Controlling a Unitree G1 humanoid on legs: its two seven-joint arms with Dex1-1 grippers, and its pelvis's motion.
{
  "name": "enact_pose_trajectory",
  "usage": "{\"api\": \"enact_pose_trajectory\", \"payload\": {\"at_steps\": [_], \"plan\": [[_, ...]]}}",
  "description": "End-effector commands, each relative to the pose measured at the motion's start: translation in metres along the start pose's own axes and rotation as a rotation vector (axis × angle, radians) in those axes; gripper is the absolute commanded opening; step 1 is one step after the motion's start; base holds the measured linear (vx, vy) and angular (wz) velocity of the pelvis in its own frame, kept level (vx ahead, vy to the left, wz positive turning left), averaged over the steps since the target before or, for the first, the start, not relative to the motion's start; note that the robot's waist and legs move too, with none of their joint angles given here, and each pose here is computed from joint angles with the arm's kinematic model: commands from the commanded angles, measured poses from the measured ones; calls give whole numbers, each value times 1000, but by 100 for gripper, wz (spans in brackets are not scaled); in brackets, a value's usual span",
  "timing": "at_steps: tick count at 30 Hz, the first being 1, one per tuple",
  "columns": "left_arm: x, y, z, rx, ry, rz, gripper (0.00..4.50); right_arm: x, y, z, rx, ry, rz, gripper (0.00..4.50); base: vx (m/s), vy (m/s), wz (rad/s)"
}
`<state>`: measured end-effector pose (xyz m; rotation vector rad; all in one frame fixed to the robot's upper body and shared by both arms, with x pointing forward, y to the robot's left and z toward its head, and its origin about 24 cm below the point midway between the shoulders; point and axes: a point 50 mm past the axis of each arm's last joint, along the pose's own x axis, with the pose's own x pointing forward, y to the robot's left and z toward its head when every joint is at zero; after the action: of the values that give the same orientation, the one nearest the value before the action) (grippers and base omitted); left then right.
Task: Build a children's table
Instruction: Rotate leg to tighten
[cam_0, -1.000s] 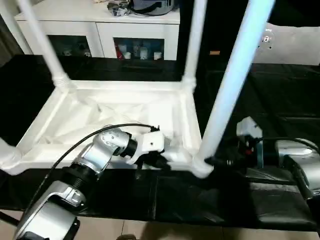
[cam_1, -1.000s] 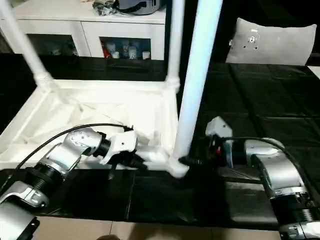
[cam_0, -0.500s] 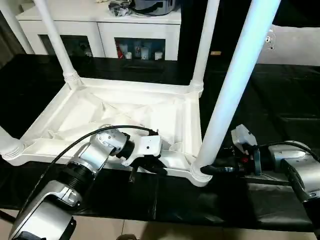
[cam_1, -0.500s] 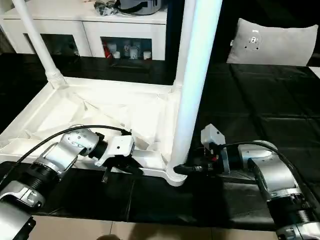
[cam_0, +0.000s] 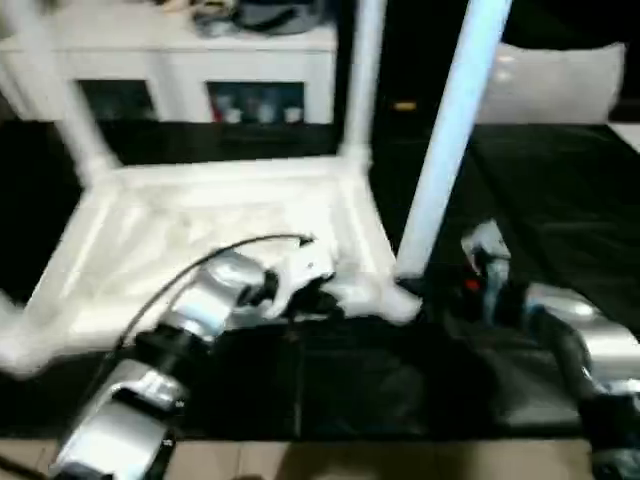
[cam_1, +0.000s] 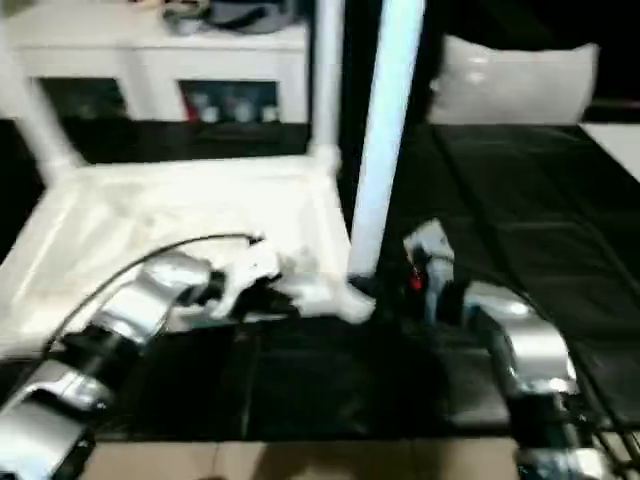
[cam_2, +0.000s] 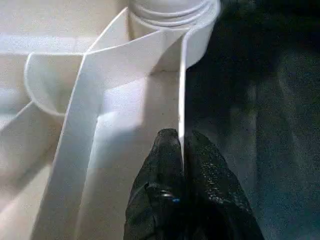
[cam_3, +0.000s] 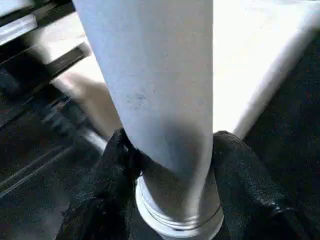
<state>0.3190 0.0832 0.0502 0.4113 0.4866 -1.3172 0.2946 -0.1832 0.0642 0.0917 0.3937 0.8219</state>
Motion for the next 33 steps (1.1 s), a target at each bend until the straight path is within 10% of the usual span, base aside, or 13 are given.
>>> {"api": "enact_pose_trajectory", "payload": {"at_steps": [1,12,23,33], "plan": [[24,-8,22,-14,-69,8,0,29,13,2,84,-21,-47,187,0,0,0],[41,-11,35,-53,-109,138,0,41,19,-3,119,-83,-169,301,0,0,0],[9,-10,8,144,-40,-48,0,-14,-8,2,-139,11,-7,404,0,0,0],[-11,-12,5,264,-7,-249,0,-38,-2,10,-276,93,308,388,0,0,0]]}}
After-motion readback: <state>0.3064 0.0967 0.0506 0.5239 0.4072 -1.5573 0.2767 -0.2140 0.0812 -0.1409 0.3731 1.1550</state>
